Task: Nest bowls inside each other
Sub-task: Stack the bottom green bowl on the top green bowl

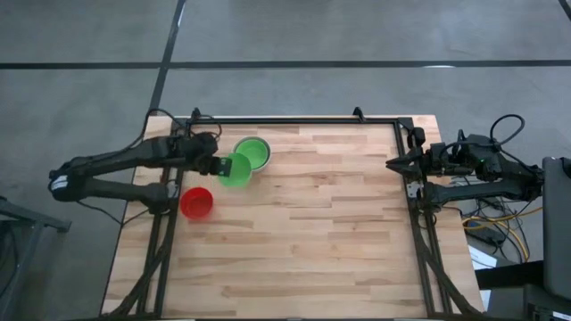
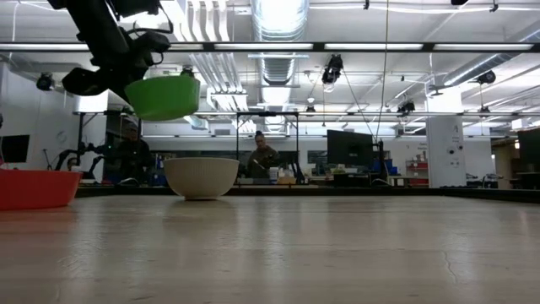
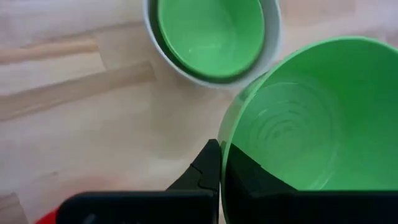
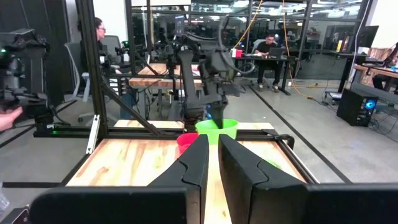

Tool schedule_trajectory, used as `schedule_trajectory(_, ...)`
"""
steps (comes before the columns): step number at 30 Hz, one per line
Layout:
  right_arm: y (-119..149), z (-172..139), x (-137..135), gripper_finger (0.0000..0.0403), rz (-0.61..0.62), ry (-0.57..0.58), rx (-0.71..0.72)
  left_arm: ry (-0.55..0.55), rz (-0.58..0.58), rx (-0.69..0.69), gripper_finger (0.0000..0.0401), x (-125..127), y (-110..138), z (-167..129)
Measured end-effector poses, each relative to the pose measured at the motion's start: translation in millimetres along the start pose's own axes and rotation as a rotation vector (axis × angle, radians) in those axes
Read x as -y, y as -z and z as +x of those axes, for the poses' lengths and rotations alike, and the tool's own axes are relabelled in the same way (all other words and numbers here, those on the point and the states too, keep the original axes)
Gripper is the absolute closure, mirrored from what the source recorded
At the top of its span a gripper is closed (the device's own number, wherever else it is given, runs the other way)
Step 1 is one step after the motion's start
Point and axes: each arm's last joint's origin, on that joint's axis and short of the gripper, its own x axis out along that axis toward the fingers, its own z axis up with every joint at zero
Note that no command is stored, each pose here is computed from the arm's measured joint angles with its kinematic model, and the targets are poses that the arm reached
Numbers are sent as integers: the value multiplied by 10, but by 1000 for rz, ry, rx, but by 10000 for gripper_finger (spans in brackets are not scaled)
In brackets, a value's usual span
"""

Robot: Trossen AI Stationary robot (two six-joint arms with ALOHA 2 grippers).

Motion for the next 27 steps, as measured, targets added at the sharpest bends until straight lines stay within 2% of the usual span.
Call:
schedule_trajectory(16, 1, 0, 0, 369, 0, 0, 0, -21, -106, 121, 396, -154, -438, 149)
schedule_trajectory(27, 0, 0, 0, 369, 0, 0, 0, -25, -141, 45, 396, -201, -635, 427)
